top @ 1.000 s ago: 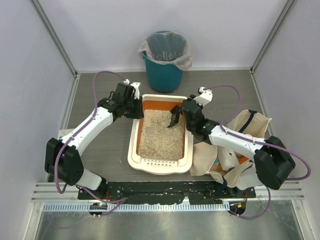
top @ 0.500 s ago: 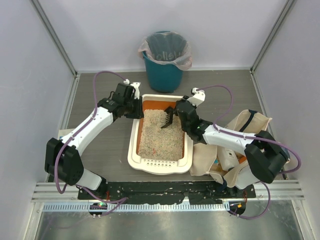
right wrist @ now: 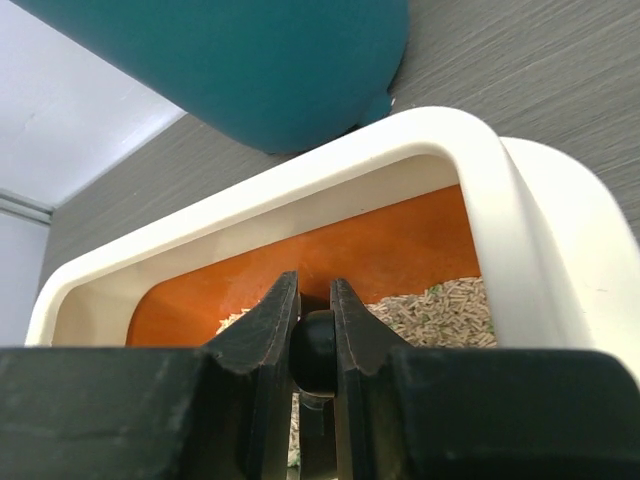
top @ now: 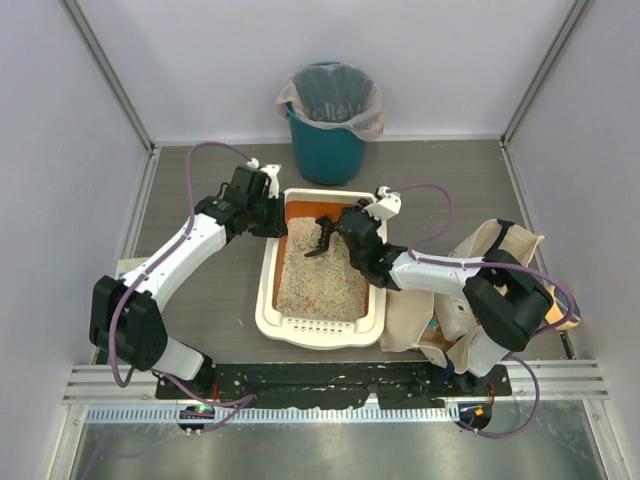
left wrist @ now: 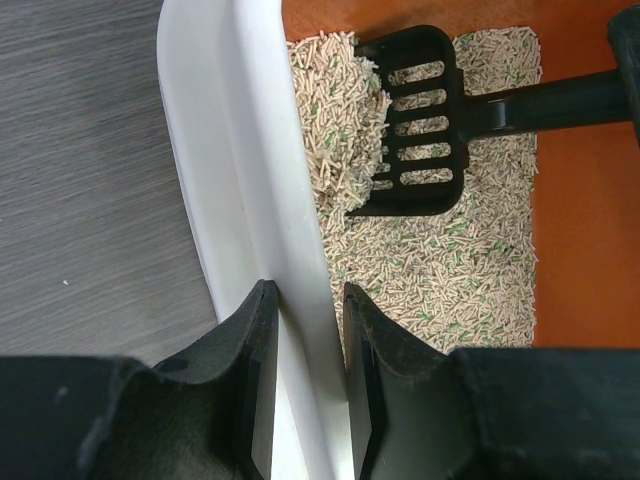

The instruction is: Clean the litter box

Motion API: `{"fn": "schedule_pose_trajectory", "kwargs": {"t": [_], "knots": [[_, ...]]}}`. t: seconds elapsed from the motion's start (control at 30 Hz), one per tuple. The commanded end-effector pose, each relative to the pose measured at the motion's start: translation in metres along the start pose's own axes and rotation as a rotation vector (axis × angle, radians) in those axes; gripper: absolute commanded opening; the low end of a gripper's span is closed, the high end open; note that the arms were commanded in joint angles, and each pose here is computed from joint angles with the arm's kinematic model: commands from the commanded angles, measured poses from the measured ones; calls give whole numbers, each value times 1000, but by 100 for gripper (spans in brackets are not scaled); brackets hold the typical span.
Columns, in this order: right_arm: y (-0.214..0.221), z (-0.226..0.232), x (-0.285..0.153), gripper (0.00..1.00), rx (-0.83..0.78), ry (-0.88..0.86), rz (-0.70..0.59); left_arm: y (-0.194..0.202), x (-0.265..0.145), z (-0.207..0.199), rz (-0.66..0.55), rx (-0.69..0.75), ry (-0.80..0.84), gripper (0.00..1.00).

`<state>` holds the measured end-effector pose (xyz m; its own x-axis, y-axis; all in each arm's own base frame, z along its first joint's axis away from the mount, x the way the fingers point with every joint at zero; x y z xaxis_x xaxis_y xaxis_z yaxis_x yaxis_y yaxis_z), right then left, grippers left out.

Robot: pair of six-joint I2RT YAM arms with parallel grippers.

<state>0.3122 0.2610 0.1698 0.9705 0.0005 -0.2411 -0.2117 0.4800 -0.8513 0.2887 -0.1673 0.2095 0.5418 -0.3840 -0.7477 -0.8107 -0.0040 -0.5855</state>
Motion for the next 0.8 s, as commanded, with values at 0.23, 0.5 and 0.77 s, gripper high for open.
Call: {"fn": "schedule_pose_trajectory", "kwargs": {"t": [0.23,0.5,0.77], "knots": [[68,-28,-9,1,-98,46,176,2,3,-8,18,24,70,9],[62,-28,-18,1,88,18,134,1,1,-7,6,27,60,8],[37,-31,-31,1,172,3,65,-1,-3,-4,-10,30,37,8]]}}
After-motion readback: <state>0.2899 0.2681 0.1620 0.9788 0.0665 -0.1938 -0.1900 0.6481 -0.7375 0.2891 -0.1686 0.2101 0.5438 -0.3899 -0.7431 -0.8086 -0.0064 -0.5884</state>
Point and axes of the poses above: each gripper's point midway between its finger pads, its own x axis out along the fingers, its own z axis along the line the jaws close on, y = z × x, the point moved 7 cm from there along -x, back along the fingers, and after that the axes turned 5 degrees about -x, right-handed, at the moved point
